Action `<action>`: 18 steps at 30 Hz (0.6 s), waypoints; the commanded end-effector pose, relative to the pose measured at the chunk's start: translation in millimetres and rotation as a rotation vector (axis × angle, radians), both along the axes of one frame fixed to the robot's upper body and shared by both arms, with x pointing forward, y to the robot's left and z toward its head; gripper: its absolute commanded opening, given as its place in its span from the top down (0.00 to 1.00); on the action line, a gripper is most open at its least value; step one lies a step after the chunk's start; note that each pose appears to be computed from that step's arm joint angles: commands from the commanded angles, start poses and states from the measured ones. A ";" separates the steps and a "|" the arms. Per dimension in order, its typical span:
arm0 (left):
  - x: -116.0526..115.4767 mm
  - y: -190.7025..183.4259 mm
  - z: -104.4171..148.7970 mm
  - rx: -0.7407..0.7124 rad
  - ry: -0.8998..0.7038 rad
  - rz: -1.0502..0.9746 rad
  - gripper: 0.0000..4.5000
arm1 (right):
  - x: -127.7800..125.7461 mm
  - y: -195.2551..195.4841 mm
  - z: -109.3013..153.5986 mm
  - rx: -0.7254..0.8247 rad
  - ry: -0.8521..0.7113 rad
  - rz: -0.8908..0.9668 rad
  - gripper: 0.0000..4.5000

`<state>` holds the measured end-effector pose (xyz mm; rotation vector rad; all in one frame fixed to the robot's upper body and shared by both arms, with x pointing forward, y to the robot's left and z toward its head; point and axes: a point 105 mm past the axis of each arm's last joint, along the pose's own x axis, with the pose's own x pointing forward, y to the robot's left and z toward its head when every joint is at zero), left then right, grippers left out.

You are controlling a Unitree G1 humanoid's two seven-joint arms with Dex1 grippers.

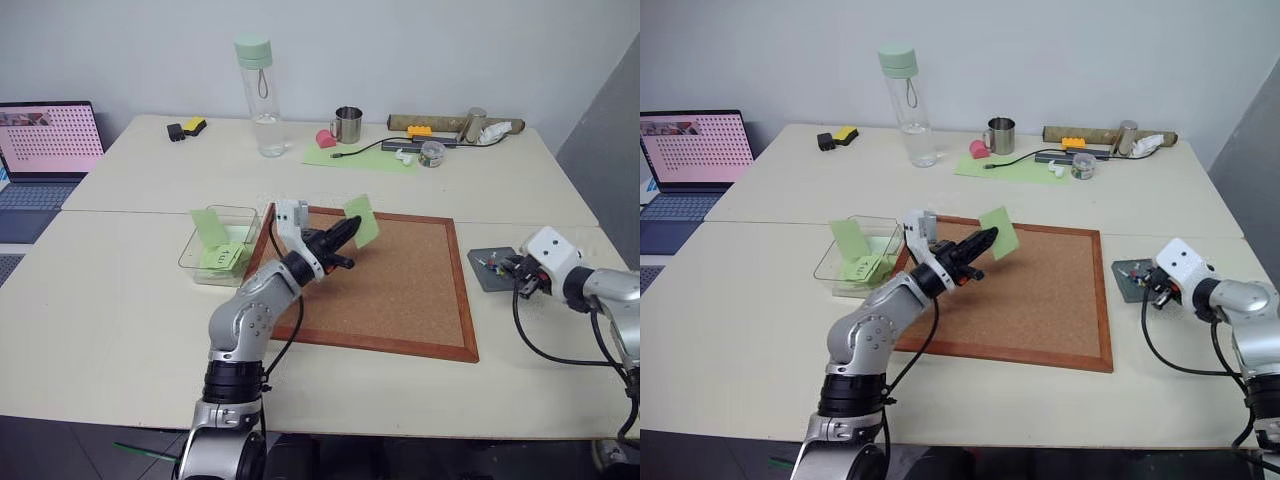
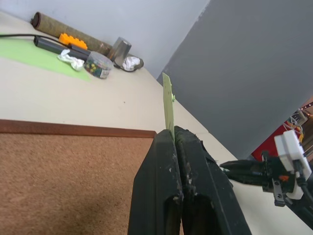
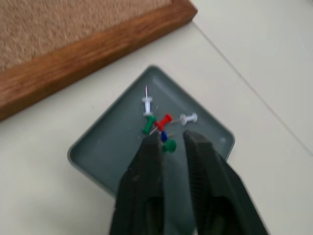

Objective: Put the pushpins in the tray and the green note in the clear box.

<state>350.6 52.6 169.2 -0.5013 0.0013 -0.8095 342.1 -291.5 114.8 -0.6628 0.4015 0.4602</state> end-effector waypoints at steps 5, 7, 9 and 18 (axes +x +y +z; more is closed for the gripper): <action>-9.0 8.3 23.0 0.011 -0.095 0.011 1.00 | 3.3 -8.2 17.7 -0.020 -0.053 -0.028 0.42; -10.3 17.1 30.1 0.035 -0.131 0.046 1.00 | 4.5 -4.0 29.6 -0.027 -0.084 0.004 0.33; -11.6 28.8 39.1 0.064 -0.171 0.096 1.00 | 3.2 8.8 43.0 -0.005 -0.108 0.081 0.21; -17.7 143.0 54.2 0.397 -0.279 0.545 1.00 | -35.3 131.9 114.4 0.194 -0.201 0.699 0.15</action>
